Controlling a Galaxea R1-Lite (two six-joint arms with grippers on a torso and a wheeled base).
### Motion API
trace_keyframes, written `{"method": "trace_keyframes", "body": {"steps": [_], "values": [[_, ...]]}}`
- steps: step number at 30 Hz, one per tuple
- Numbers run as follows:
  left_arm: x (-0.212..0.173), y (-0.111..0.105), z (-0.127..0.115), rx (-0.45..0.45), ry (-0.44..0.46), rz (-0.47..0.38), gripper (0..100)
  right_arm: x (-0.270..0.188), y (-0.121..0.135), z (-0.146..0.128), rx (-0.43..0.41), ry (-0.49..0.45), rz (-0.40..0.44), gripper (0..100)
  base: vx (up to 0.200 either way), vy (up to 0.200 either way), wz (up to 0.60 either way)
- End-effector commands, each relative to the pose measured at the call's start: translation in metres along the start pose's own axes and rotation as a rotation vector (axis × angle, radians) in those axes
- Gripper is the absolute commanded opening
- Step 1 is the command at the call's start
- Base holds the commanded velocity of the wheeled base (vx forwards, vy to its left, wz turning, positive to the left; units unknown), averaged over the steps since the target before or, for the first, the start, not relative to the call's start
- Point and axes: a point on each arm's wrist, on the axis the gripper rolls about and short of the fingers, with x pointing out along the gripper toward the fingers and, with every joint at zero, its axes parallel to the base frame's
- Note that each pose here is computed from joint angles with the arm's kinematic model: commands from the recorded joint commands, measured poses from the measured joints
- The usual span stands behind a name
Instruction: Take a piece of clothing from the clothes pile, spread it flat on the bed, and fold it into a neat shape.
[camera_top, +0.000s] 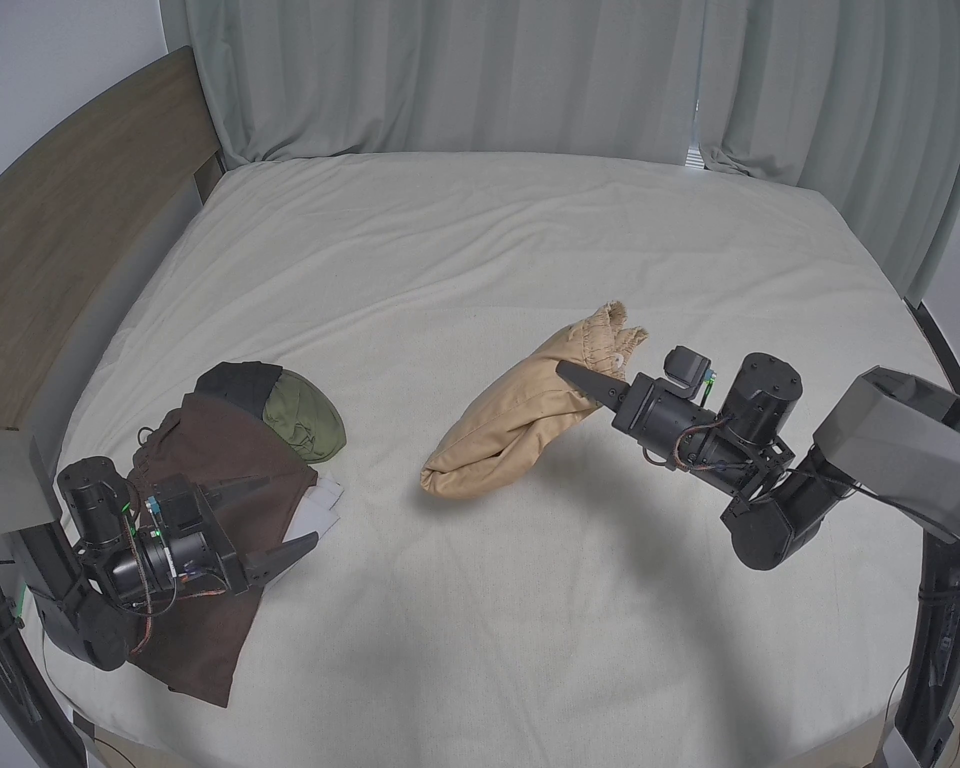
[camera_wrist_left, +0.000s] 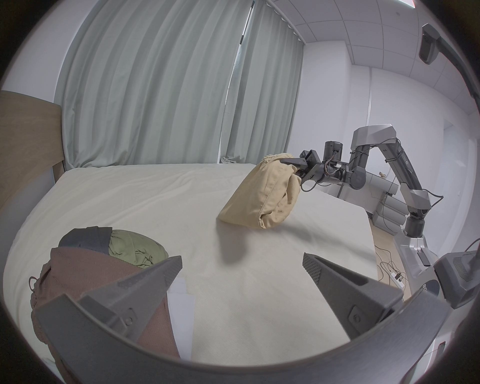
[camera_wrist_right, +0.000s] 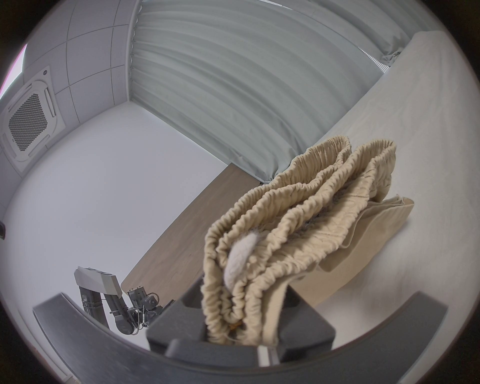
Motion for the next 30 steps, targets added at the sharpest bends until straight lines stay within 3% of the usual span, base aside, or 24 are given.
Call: {"method": "trace_keyframes", "body": {"steps": [1,25,30], "values": [[0.000,0.000,-0.001,-0.002,0.001,0.001,100,0.007,-0.004,0.001,-0.003,-0.003,0.004,0,0.000,0.000,0.00],[0.002,0.000,-0.005,-0.012,0.014,-0.006,100,0.032,-0.001,0.027,-0.016,-0.022,0.017,0,0.000,0.000,0.00],[0.002,-0.001,-0.006,-0.017,0.018,-0.006,100,0.046,-0.013,0.033,-0.010,-0.025,0.008,0,0.000,0.000,0.00]]}}
